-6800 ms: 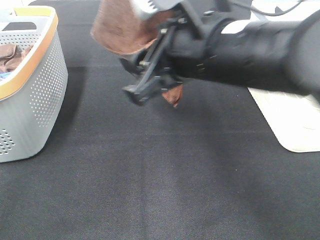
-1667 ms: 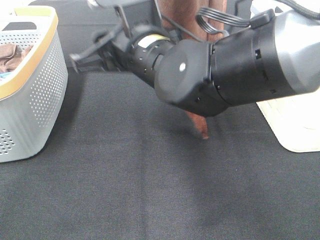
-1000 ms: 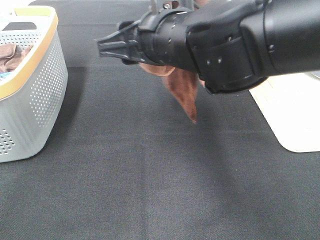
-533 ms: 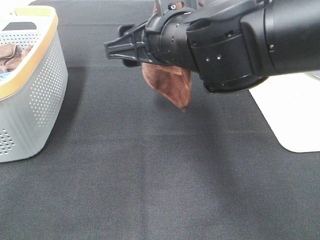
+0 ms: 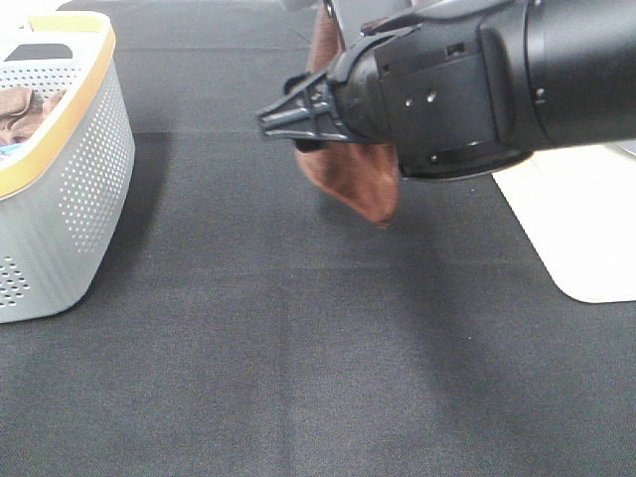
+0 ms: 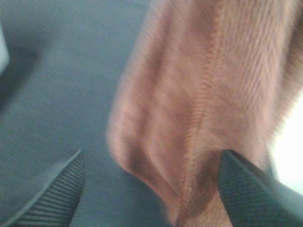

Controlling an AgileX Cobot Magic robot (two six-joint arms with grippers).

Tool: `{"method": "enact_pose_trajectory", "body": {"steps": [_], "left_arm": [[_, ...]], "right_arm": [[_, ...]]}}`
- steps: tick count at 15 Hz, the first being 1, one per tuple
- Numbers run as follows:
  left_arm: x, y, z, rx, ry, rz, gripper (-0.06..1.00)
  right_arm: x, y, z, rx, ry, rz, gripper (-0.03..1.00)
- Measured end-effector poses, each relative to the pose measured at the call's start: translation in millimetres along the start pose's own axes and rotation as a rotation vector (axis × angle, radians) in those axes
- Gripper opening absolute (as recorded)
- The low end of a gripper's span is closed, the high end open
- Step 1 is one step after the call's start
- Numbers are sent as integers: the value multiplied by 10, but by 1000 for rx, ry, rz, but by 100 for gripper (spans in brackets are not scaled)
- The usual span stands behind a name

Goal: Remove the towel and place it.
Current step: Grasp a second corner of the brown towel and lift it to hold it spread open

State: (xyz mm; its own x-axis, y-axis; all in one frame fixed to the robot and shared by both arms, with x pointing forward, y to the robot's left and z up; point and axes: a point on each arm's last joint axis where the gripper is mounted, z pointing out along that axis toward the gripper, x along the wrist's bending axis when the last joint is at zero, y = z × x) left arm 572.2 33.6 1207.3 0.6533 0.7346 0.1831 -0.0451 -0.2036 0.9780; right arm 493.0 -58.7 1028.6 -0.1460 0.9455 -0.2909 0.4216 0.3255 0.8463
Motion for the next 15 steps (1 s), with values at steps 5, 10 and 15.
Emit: {"method": "enact_pose_trajectory", "body": {"steps": [5, 10, 15], "left_arm": [[4, 1, -4, 3, 4, 24, 0], [0, -14, -4, 19, 0, -20, 0], [0, -26, -4, 33, -1, -2, 0]], "right_arm": [[-35, -7, -1, 8, -39, -37, 74], [21, -7, 0, 8, 23, -36, 65], [16, -8, 0, 7, 18, -114, 3]]}}
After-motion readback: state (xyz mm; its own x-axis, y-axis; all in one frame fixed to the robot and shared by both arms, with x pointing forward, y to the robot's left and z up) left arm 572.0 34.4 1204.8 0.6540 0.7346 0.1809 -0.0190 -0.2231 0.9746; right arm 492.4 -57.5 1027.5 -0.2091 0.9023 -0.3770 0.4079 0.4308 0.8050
